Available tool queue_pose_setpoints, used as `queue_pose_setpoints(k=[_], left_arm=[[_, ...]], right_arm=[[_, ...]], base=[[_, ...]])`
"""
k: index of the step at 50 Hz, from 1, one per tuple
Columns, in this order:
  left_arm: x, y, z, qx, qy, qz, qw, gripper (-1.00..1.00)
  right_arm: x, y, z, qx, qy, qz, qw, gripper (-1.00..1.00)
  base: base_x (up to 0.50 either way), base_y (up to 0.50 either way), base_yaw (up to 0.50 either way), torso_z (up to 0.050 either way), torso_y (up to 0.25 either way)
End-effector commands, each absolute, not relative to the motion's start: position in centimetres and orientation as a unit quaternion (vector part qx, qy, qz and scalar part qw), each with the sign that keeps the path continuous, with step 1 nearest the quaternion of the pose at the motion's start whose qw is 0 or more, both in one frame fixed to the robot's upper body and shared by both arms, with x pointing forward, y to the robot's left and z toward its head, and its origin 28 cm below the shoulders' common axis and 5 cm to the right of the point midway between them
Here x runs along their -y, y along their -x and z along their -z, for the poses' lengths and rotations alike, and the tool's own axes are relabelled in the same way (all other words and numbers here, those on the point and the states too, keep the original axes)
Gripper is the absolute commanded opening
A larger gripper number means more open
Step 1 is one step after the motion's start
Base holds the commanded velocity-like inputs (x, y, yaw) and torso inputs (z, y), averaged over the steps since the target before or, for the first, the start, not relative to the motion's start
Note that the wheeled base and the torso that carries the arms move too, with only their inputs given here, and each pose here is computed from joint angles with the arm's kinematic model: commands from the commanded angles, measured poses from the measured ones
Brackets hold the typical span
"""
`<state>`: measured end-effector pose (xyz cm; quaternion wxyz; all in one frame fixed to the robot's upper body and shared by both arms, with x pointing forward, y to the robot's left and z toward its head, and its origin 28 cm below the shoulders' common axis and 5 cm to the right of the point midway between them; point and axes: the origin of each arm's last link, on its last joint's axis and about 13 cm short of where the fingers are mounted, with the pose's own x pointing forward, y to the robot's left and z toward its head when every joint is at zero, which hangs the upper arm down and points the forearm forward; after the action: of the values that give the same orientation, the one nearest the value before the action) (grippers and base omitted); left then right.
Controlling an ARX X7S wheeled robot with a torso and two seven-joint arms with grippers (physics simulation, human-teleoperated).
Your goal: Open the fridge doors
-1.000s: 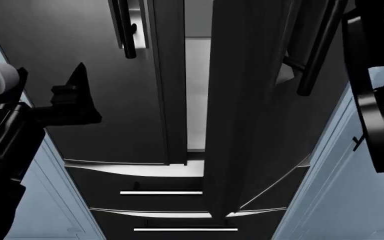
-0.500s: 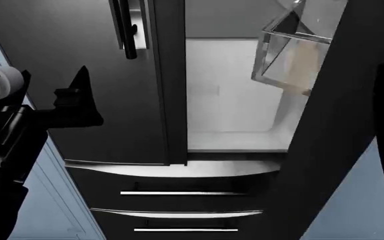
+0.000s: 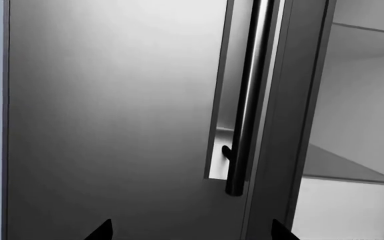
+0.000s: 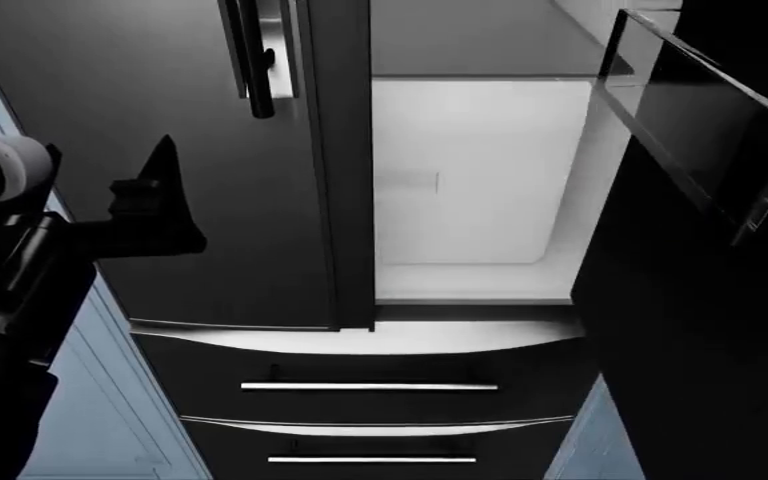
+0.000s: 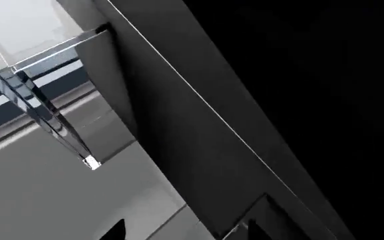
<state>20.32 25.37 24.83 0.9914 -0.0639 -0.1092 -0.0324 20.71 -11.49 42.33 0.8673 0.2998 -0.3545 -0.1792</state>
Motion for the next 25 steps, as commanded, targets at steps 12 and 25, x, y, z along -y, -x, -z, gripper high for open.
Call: queue_pose_setpoints(k=[12, 25], left_arm=[[-25.4, -20.3, -24.6, 0.106, 0.059, 0.032, 0.992, 1.0], [-25.3, -20.6, -24.6, 0.105, 0.058, 0.035, 0.992, 1.0]], right_arm=[[17.4, -16.7, -38.4, 0.388, -0.233, 0.438, 0.777, 1.0], [18.6, -17.8, -38.5, 0.419, -0.201, 0.455, 0.759, 1.0]], base=[[0.0, 0.0, 0.0, 0.0, 0.0], [0.0, 0.0, 0.0, 0.0, 0.002]])
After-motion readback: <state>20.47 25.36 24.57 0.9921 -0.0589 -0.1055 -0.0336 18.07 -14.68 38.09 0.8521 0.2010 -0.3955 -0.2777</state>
